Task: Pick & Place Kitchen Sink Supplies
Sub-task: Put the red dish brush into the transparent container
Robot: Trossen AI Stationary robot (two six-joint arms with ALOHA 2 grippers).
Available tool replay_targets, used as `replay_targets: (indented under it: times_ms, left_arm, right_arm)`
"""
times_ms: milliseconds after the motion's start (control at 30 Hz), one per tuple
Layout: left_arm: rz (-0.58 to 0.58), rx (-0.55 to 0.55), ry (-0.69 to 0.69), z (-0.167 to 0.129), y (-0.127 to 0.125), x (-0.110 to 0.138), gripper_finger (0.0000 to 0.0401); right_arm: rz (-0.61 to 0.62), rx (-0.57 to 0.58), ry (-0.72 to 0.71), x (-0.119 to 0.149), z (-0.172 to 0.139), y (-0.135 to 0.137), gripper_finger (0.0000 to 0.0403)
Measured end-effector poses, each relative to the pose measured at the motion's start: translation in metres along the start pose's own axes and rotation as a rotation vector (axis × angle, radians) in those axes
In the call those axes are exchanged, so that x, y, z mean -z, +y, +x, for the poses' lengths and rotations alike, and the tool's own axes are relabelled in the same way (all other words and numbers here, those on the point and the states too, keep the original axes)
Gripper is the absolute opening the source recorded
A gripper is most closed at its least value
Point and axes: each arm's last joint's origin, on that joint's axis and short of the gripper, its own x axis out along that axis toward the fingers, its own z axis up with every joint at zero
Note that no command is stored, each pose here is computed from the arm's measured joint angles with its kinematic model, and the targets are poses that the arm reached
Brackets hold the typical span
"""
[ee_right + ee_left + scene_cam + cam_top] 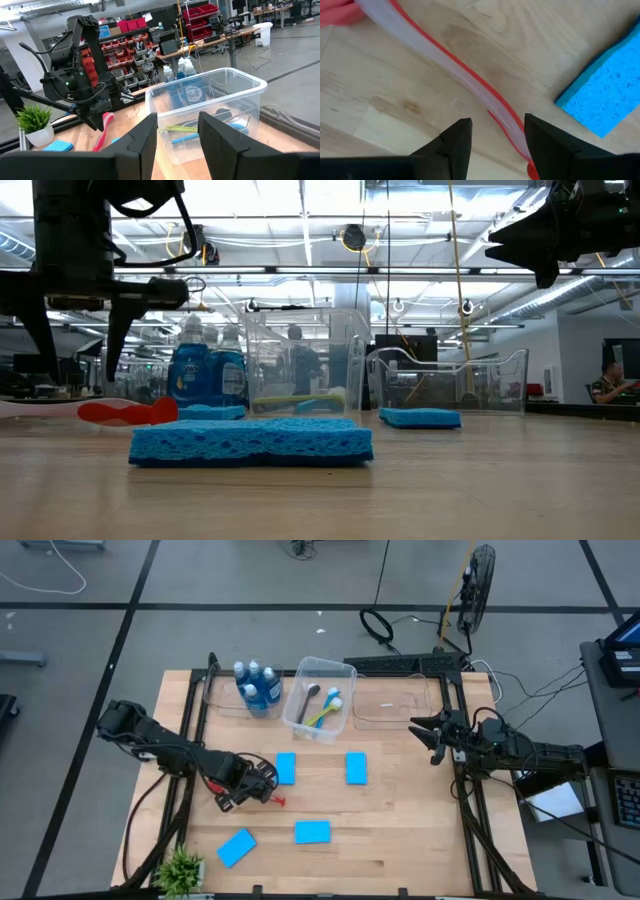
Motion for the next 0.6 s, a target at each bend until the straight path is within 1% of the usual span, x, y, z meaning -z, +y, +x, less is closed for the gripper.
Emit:
replay_targets:
  times_ms: [233,400,533,600]
  left_arm:
    - [-0.014,-0.040,-0.020,0.000,0.001,-0.004,0.0184]
    - [-0.021,-0.046,-0.027,0.001,-0.001,-0.005,0.0184]
    - [-0.034,-0.103,-0.048,0.013,-0.002,-0.004,0.0184]
    - [-0.039,-0.105,-0.045,0.019,-0.005,-0.001,0.0184]
  right_arm:
    - [0.000,-0.001,0.000,0.000,0.000,0.000,0.0130]
    - [0.000,0.000,0.000,0.000,0.000,0.000,0.0130]
    - [0.000,0.000,0.000,0.000,0.000,0.000,0.0130]
    - [0.000,0.000,0.000,0.000,0.000,0.000,0.0130]
